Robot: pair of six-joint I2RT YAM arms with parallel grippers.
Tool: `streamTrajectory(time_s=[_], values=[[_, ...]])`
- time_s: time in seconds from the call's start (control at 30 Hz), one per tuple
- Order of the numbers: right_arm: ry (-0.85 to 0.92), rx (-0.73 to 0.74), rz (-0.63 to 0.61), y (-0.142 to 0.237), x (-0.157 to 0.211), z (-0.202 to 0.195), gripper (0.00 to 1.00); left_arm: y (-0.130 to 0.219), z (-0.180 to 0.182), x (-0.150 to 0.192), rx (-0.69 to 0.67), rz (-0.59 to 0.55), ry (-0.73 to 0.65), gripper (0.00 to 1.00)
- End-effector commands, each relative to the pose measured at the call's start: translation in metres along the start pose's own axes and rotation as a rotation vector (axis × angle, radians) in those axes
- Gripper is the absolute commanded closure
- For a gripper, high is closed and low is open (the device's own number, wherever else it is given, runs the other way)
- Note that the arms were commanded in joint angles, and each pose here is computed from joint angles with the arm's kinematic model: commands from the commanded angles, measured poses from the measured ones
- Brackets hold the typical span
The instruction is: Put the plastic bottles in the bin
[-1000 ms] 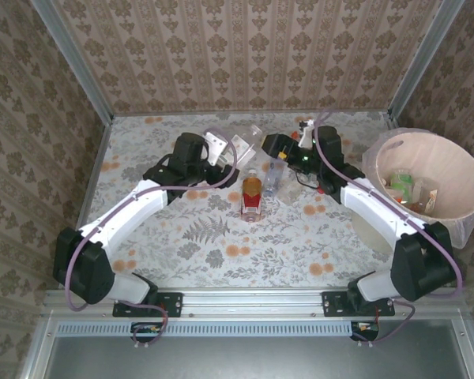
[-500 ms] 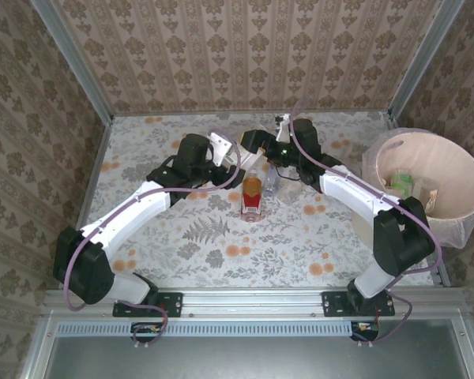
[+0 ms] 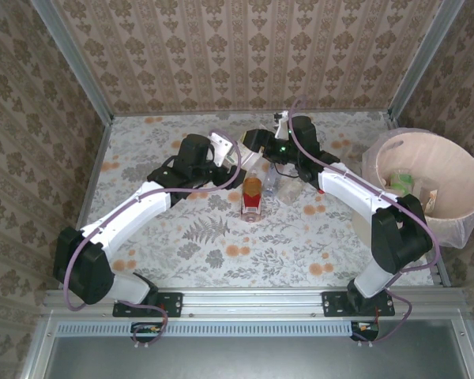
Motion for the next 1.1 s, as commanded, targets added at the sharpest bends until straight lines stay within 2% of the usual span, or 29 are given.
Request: streamTrajectory(time_s=[0.0,0.1,0.27,0.33,0.4,0.53,0.67,0.83,1.07], values=[[0.016,-0.026,0.010,-0.002,-0.002,0.010,0.39,0.005,-0.001,-0.012,0.005,-0.053,0.009,0.42],[0.032,-0.020,0.001,0.002,-0.002,0.012,0.43,0.007,-0.001,-0.013,0.002,-0.056,0.017,0.38],[0.091,0.054,-0.006,0.016,-0.010,0.024,0.46,0.017,-0.003,-0.022,0.031,-0.094,0.039,0.15],[0.141,0.104,-0.019,0.029,-0.016,0.031,0.47,0.027,-0.005,-0.028,0.059,-0.148,0.050,0.05],[0.209,0.151,-0.044,0.045,-0.023,0.040,0.48,0.036,-0.005,-0.032,0.081,-0.207,0.062,0.00],[0.316,0.261,-0.111,0.090,-0.042,0.057,0.49,0.054,0.001,-0.034,0.060,-0.304,0.107,0.00],[0.379,0.327,-0.221,0.143,-0.060,0.071,0.49,0.063,0.009,-0.026,-0.019,-0.340,0.140,0.00],[0.410,0.356,-0.381,0.220,-0.073,0.082,0.50,0.061,0.017,-0.019,-0.050,-0.332,0.186,0.00],[0.399,0.367,-0.506,0.297,-0.080,0.085,0.54,0.048,0.021,-0.017,-0.046,-0.296,0.212,0.00]])
Point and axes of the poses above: each hand's point on the last joint's axis, 136 mm out from that joint toward the fingers, its own y axis back along the fingers, its own z axis along the line the jaws close on, x = y × z, the point moved 10 cm from there along y, back along the fingers, and after that the axes turned 10 degrees about -y, right-handed, at the moved point
